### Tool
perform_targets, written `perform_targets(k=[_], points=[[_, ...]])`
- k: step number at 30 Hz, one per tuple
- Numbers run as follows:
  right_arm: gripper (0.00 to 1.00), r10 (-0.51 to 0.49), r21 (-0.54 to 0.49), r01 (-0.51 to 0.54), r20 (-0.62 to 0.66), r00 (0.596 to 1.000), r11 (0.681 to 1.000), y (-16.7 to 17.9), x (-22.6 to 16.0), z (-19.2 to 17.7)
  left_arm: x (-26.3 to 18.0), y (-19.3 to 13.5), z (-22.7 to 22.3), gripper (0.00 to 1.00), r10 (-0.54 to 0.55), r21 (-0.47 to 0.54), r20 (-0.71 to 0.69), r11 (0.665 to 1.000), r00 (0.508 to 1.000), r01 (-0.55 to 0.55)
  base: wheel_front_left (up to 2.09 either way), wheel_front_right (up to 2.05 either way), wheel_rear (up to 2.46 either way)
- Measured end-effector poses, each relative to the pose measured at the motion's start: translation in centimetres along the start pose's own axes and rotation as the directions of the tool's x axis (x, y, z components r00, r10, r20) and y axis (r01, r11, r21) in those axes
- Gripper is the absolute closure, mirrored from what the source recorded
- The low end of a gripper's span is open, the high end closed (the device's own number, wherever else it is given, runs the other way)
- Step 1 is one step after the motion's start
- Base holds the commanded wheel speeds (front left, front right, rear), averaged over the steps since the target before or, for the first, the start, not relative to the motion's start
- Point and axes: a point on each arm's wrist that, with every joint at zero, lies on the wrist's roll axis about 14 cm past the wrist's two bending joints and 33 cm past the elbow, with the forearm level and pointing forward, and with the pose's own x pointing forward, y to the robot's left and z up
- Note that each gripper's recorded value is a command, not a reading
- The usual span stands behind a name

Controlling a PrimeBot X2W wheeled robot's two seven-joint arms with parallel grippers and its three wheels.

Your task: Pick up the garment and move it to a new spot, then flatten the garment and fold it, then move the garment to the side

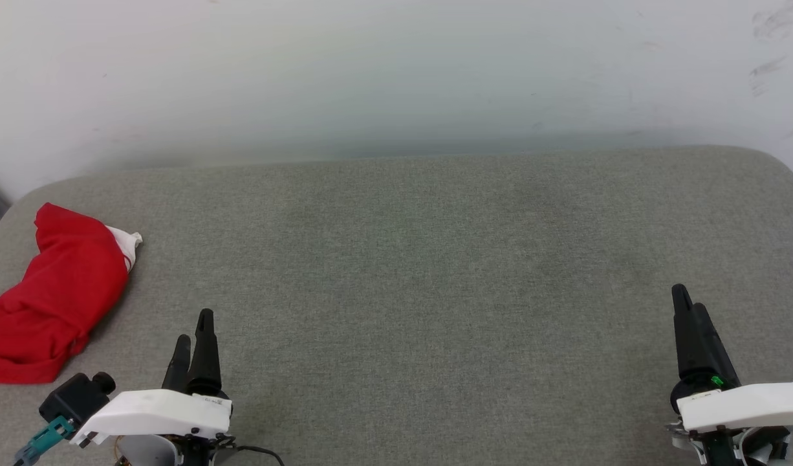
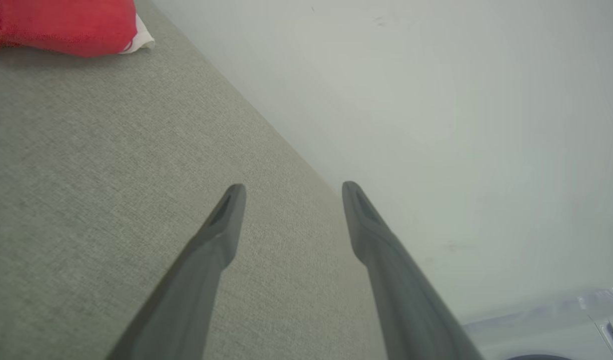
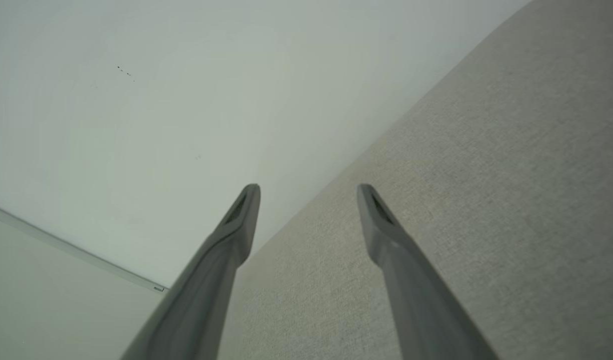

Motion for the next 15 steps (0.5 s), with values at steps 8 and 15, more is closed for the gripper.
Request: perform_targets(k=[8, 15], points=[[0.00, 0.021, -0.145, -0.022, -0.003, 1.000, 0.989, 0.51, -0.23, -0.26, -0.24, -0.15, 0.30, 0.00, 0.000, 0.139, 0.026, 0.990, 1.000, -0.004, 0.00, 0.00, 0.00], [0.00, 0.045, -0.247, -0.044, -0.002, 0.999, 0.968, 1.06, -0.28, -0.36, -0.48, -0.80, 0.20, 0.00, -0.032, 0.239, 0.032, 0.971, 0.999, 0.023, 0.00, 0.00, 0.00]])
